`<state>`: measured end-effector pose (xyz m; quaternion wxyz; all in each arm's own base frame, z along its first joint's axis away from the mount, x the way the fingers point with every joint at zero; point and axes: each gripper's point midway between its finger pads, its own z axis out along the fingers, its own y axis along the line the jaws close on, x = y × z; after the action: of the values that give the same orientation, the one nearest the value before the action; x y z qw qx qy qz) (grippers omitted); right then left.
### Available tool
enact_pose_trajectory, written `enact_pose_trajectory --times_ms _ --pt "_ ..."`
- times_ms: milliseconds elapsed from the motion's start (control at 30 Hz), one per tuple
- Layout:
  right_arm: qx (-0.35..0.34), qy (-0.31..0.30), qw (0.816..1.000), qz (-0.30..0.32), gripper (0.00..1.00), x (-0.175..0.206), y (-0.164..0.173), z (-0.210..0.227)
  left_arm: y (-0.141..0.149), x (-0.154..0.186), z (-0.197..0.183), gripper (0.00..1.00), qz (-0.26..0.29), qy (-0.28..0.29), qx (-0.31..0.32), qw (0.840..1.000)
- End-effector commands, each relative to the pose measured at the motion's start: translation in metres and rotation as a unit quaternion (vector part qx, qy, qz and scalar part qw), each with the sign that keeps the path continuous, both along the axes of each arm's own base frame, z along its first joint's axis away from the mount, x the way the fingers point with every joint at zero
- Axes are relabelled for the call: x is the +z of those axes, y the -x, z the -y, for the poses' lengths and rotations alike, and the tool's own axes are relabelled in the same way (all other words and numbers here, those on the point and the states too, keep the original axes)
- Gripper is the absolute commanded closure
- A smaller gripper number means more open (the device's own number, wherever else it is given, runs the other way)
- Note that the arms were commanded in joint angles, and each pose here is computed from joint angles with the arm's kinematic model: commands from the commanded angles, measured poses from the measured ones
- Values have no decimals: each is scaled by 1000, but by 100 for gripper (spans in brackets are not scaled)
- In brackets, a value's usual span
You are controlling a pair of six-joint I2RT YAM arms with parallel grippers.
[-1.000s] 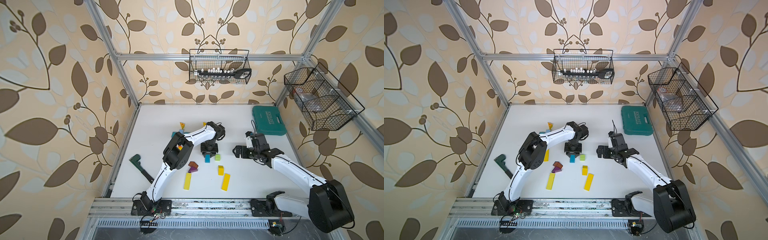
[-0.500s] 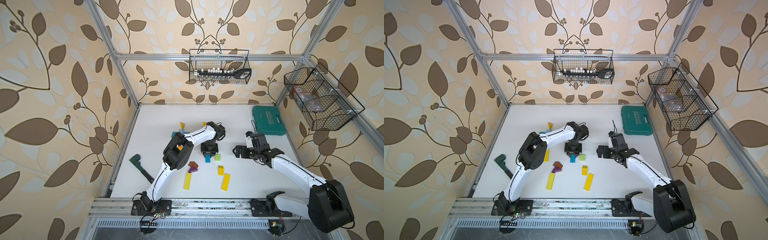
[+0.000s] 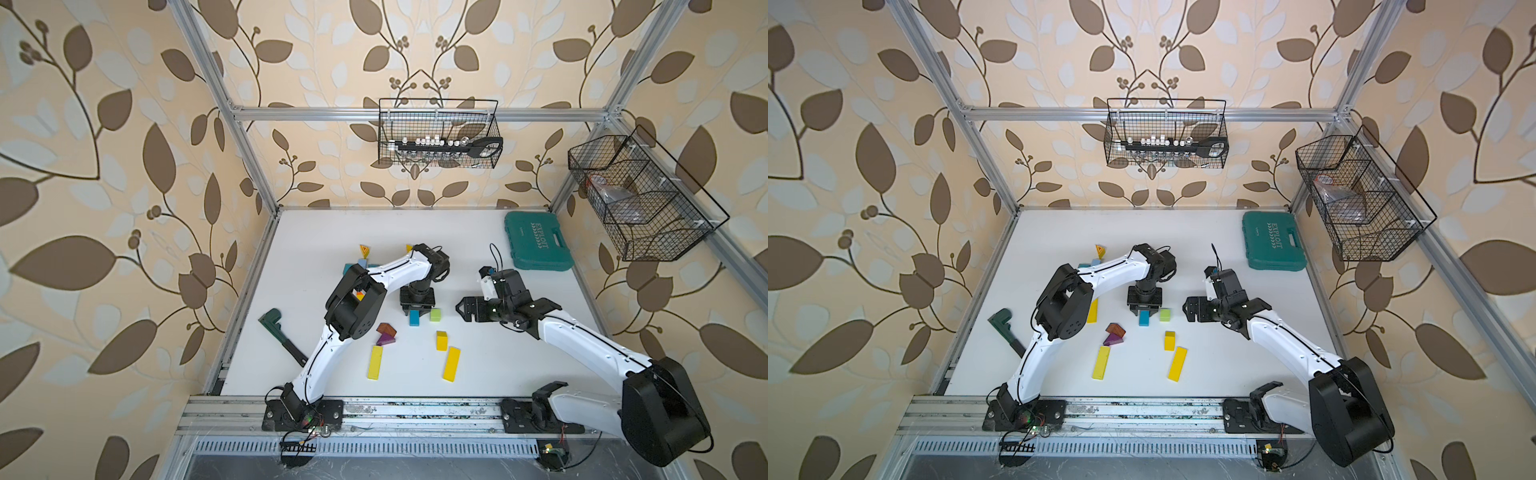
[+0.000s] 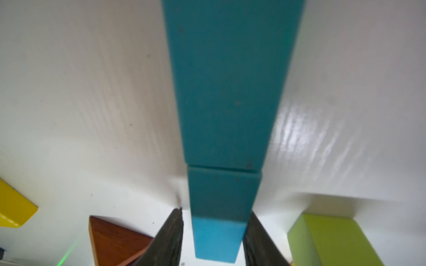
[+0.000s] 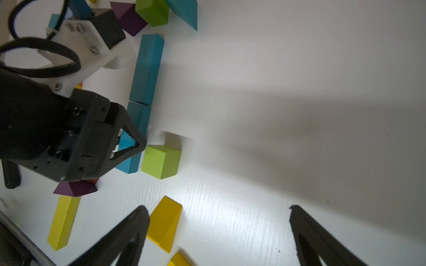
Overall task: Assemble a small pinwheel with building blocks
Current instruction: Assemble the building block at the center of the board.
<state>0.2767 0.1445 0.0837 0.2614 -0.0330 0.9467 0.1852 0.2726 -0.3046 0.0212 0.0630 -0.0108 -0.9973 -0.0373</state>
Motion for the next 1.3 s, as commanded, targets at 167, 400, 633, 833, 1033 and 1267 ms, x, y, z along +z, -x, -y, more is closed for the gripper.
enact_pose_trajectory --times_ms 167,400,633,833,1033,1267 --pt "21 9 1000 15 5 10 5 -35 6 59 -23 39 55 18 12 998" --pt "-3 49 998 30 5 13 6 -28 8 49 -9 39 49 56 3 997" --pt "-23 61 997 43 4 21 7 -10 -2 34 13 44 41 84 -14 995" --pt "-23 61 997 36 4 17 6 -10 -3 22 13 44 30 70 -9 997" --pt "-19 62 997 31 4 13 4 -11 -4 16 9 44 29 60 -6 998" --pt "-18 61 998 26 3 9 3 -13 -7 10 12 49 22 65 -3 998"
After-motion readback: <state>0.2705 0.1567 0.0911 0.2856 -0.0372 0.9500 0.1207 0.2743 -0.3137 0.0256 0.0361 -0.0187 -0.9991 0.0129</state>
